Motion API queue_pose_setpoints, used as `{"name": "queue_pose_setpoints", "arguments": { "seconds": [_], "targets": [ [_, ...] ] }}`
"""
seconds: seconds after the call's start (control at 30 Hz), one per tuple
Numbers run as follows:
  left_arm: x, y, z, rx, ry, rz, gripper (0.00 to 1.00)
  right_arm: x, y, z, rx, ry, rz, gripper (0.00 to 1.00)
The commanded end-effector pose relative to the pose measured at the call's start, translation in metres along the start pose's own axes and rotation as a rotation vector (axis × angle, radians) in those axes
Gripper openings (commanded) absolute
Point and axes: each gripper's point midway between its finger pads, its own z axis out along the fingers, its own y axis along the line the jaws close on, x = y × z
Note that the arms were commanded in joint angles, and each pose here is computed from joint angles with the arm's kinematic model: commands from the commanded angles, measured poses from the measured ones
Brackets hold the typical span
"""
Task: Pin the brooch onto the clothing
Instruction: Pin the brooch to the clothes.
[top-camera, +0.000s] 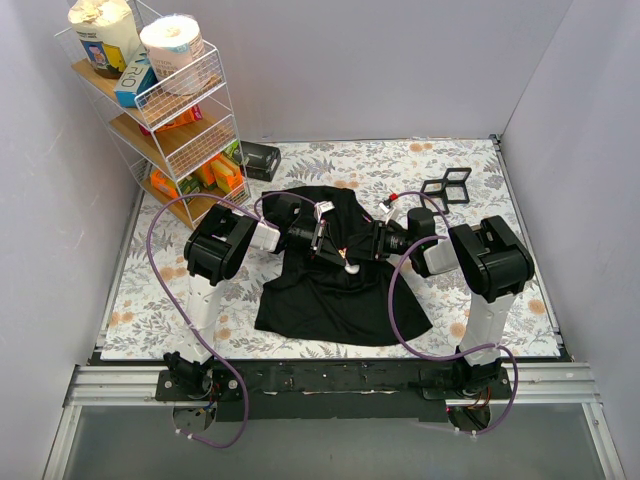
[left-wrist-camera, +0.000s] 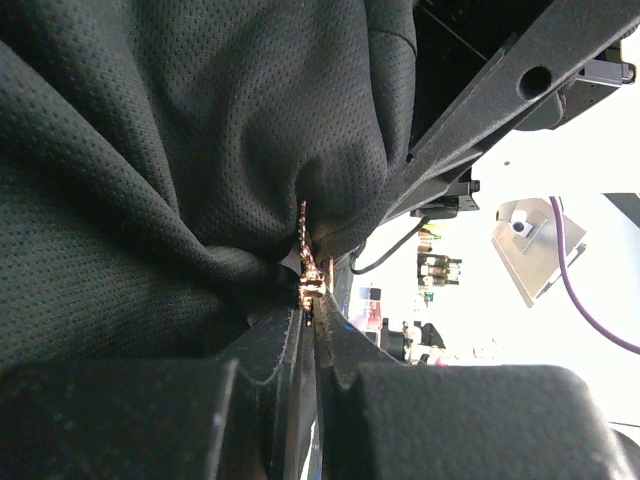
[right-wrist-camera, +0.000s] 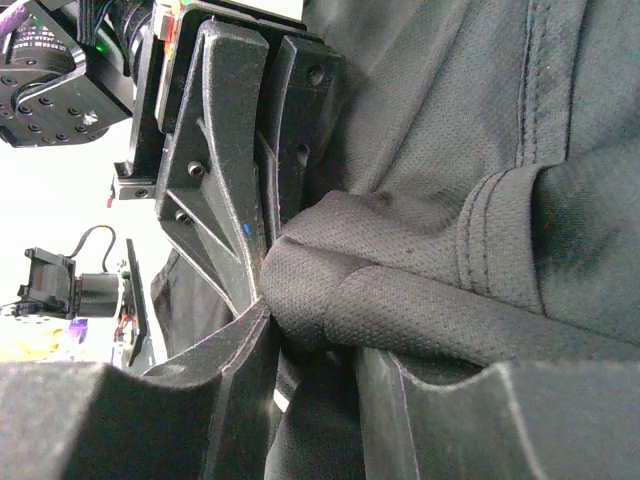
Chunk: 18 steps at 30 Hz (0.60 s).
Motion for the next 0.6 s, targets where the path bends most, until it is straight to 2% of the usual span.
{"name": "queue_pose_setpoints", "arguments": {
  "seconds": [0.0, 0.57],
  "targets": [
    [0.000, -0.027, 0.001, 0.054, 0.030, 0.087, 0.00, -0.008, -0.005, 0.012, 0.024, -0.011, -0.027, 0.39],
    [0.000, -0.027, 0.000, 0.053, 0.027, 0.093, 0.00, 0.004, -0.022, 0.017, 0.102, 0.078, -0.011, 0.34]
  ]
}}
